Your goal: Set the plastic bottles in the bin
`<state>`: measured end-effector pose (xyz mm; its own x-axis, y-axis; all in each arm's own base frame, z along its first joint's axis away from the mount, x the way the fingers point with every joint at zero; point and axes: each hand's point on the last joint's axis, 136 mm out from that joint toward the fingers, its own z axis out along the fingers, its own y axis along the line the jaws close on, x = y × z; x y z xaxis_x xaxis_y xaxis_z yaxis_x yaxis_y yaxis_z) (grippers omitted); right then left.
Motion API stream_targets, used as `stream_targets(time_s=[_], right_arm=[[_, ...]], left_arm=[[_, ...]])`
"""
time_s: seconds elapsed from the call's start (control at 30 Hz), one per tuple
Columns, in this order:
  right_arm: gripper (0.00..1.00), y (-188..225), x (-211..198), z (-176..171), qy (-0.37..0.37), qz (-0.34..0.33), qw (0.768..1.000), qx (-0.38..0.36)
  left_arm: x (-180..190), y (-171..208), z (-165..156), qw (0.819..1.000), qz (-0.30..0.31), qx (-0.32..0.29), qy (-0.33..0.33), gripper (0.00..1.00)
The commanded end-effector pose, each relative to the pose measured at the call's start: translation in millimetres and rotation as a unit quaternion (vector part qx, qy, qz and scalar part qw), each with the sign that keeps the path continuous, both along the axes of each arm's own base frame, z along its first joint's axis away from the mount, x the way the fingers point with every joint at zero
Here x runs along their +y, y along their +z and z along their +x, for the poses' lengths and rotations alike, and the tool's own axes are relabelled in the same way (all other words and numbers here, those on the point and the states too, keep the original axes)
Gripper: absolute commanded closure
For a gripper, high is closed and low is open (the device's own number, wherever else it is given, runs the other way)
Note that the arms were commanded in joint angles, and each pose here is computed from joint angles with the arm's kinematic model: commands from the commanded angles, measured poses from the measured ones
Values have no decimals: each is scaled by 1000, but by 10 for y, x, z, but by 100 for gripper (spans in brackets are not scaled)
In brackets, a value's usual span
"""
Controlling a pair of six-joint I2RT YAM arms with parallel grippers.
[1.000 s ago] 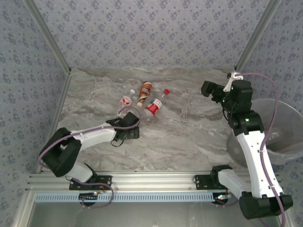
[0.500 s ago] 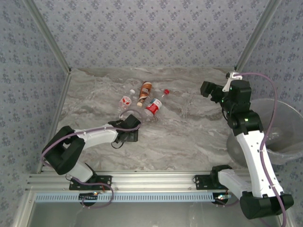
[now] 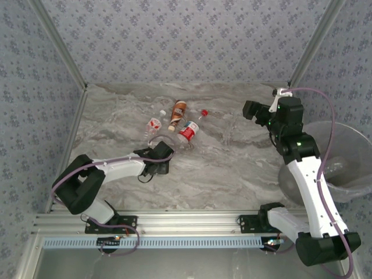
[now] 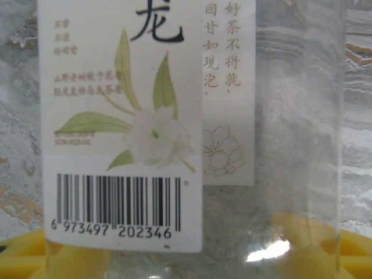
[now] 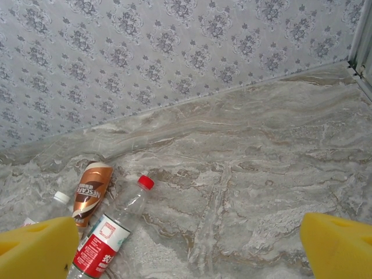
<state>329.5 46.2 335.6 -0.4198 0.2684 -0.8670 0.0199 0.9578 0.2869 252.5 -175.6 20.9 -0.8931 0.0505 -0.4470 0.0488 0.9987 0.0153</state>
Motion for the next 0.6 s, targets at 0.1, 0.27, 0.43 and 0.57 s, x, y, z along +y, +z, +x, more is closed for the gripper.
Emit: stream_targets(time_s=[0.1,0.27,0.43,0.57], right_arm=[[0,47,72,21,9,8,1000,-18],[0,-51,171,55,26,12,1000,-12],[0,-130,364,33,62,24,998,-5],[0,-226,575,24,102,53,993,19]], left_arm=[[-176,285,8,997,-21,-44,-52,43],[-408,601,1,989,-57,-93,-99,50],[-615,877,-31,977,-87,-135,-144,58],[-738,1082,-38,965,-121,-163,-166,66]])
